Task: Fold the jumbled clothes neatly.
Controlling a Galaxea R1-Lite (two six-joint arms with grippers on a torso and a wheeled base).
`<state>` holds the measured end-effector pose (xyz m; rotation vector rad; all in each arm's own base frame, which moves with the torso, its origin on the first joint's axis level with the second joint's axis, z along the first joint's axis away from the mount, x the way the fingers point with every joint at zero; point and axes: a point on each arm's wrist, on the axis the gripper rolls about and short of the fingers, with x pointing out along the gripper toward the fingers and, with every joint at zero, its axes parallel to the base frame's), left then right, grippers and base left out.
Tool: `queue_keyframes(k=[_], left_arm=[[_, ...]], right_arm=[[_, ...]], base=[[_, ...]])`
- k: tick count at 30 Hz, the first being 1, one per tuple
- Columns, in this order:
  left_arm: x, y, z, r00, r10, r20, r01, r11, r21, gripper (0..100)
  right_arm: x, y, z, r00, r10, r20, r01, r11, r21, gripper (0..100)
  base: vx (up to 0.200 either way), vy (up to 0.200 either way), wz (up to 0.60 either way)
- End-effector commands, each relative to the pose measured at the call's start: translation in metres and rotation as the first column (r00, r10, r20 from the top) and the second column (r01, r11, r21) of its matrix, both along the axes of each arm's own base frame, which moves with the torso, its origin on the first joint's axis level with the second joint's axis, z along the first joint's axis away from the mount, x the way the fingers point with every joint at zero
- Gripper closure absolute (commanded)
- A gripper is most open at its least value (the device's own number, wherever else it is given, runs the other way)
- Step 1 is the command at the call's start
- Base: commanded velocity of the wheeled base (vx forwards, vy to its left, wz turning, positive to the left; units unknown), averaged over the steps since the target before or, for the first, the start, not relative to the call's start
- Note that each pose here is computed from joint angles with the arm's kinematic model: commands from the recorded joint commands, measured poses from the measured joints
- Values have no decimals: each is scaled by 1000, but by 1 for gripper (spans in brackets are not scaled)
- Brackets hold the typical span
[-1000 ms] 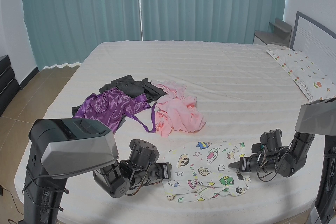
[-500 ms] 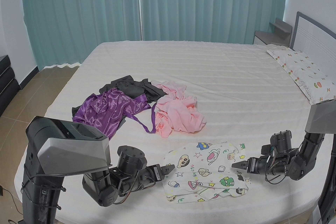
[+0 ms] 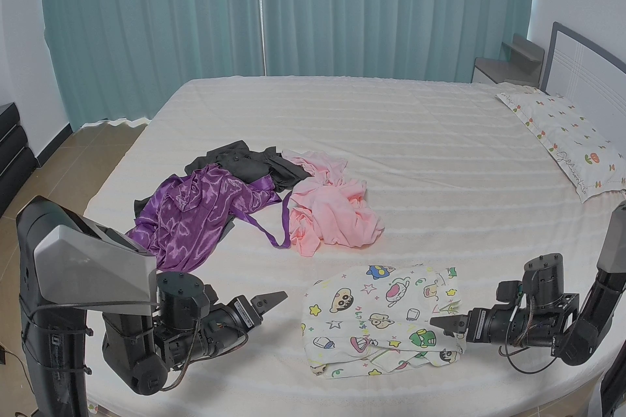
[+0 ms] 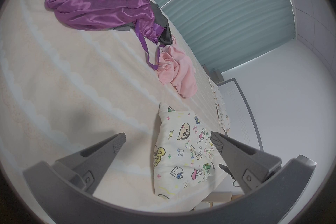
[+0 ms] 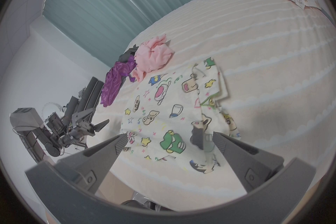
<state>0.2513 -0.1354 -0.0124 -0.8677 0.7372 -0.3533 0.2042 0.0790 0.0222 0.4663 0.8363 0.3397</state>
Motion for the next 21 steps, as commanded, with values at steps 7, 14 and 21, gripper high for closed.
queue_keyframes(k=[7, 14, 21], left_arm=[[1, 11, 0, 999, 37, -9, -37, 999, -4, 0], [0, 12, 0, 999, 38, -11, -38, 999, -1, 0], [0, 12, -1, 999, 38, -12, -38, 999, 0, 0]], right_arm=[[3, 21, -42, 998, 31, -61, -36, 997, -75, 0], [3, 23, -51, 999, 20, -44, -24, 995, -93, 0], [0, 26, -52, 998, 40, -50, -44, 994, -96, 100]], base=[[0, 0, 0], [0, 0, 0], [0, 0, 0]])
